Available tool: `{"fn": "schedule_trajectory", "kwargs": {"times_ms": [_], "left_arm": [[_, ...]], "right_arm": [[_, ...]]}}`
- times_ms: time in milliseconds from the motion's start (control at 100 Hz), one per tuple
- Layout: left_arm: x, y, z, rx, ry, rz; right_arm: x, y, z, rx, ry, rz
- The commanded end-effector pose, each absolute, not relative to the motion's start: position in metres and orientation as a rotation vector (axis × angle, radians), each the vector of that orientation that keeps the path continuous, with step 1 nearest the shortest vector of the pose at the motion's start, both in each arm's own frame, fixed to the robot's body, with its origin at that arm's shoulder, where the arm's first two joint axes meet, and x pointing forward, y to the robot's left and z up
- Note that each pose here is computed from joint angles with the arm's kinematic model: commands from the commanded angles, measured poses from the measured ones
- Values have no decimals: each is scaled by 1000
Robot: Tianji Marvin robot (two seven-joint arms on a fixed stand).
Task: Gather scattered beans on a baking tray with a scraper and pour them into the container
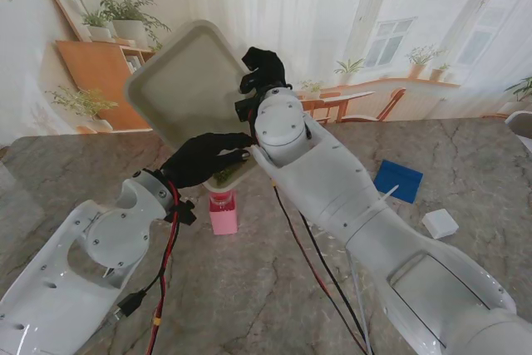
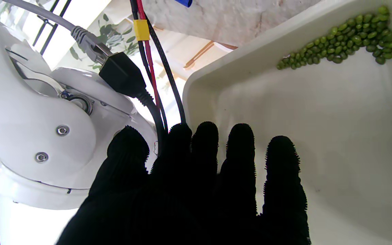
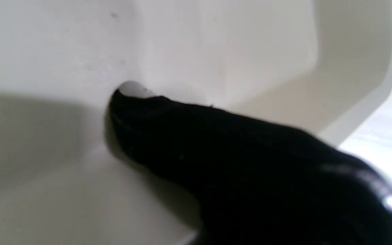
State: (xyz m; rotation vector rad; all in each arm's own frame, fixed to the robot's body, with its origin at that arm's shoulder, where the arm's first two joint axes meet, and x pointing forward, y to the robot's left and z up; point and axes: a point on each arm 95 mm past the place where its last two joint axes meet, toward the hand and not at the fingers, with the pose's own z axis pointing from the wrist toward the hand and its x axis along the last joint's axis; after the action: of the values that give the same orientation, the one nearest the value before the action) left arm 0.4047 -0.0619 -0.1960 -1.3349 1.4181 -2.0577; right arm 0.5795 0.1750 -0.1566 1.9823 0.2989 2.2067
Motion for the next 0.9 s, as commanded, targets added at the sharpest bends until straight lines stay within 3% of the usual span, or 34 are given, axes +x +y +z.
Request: {"fn": "schedule_trajectory", "kwargs": {"times_ms": [0, 890], "left_arm": [[406, -63, -200, -1352, 1421, -2058], [401, -49, -191, -1269, 1506, -1989]], "right_arm": [[578, 178, -152, 1980, 304, 2234], [579, 175, -151, 1940, 346, 2251]]}}
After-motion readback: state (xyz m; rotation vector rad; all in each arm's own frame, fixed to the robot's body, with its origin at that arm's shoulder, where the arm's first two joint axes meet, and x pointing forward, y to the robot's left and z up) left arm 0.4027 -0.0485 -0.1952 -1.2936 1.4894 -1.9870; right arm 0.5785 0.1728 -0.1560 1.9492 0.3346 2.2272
